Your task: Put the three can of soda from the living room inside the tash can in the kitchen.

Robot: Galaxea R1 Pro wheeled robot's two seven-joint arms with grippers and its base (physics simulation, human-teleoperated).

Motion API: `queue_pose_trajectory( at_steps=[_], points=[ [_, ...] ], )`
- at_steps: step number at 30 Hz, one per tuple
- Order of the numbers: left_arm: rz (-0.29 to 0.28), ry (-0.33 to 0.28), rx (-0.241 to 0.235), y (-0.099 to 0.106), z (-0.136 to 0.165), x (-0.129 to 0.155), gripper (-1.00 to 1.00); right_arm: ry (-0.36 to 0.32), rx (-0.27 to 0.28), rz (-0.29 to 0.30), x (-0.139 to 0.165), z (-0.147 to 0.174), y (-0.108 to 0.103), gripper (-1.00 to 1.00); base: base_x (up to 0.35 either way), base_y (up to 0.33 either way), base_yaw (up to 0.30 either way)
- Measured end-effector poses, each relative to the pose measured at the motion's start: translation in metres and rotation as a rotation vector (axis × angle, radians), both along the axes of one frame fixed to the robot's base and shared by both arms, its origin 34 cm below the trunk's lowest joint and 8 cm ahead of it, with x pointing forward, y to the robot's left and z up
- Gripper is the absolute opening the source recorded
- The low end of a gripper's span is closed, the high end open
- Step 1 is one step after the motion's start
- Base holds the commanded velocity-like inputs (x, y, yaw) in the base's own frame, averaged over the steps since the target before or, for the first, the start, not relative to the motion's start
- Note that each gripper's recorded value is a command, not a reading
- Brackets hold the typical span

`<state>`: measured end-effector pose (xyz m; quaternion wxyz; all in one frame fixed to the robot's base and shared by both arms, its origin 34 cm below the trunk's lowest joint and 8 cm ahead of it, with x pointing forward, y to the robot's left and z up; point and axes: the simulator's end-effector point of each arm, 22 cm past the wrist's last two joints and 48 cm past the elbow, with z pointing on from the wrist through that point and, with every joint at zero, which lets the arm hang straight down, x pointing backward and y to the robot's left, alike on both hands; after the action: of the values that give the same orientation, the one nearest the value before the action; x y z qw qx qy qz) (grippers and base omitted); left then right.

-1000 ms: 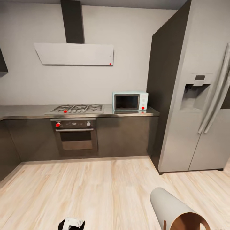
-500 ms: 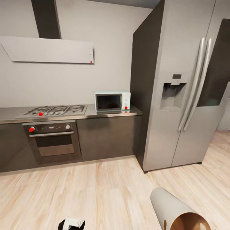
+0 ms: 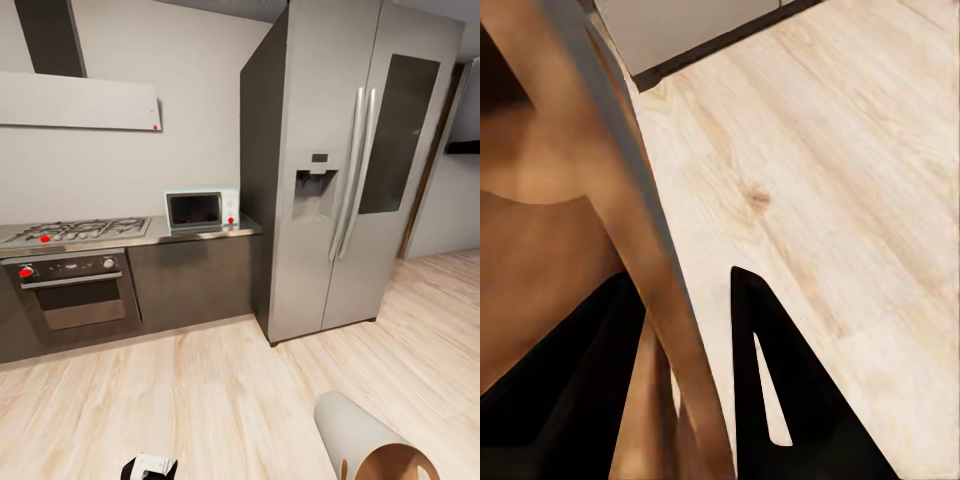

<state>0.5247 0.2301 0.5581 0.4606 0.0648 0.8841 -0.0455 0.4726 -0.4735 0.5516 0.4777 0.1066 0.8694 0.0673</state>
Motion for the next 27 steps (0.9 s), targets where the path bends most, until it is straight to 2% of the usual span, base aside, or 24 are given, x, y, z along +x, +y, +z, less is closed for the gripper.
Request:
queue_pose_trajectory(
  at_steps=[27],
  points=[
    [0.0,0.015,0.0,-0.0002,-0.0059,-0.0032,1.0,0.015,-0.002,0.0,-0.0029,-0.0046,-0.001,-1.0,-0.288,-0.19,-0.22]
  ],
)
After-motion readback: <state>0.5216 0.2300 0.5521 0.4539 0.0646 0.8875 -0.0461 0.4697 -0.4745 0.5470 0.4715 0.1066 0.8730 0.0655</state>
